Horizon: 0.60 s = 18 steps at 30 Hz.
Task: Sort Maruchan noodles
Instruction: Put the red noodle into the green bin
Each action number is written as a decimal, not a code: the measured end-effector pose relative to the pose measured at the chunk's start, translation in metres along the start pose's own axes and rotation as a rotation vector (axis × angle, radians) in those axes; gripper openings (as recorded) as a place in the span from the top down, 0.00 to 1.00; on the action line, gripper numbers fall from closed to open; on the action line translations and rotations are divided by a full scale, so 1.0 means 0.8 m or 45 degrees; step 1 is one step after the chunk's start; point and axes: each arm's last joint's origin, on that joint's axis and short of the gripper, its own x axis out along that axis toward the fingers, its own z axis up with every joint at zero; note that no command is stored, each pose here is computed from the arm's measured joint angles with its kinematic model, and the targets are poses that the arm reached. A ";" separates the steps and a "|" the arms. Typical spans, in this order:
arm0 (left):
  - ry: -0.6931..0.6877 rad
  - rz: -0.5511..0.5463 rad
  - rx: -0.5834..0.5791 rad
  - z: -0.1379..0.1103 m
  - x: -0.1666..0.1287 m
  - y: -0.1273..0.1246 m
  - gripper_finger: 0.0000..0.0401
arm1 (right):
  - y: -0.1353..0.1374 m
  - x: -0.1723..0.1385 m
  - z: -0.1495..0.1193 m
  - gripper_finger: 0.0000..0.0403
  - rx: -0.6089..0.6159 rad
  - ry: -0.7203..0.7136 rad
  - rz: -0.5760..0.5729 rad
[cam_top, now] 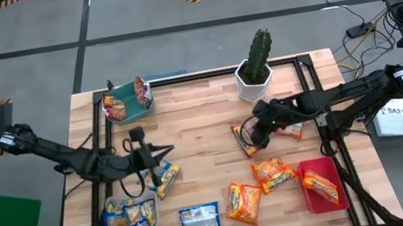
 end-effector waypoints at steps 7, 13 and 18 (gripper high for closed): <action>-0.005 0.027 -0.133 -0.008 -0.002 0.008 1.00 | -0.007 -0.007 -0.009 0.97 0.152 0.129 -0.112; 0.013 0.025 -0.124 -0.008 0.003 0.003 1.00 | -0.004 -0.001 -0.007 0.94 0.203 0.094 -0.103; 0.026 0.022 -0.125 -0.007 0.007 0.000 1.00 | -0.004 0.001 -0.007 0.79 0.229 0.087 -0.124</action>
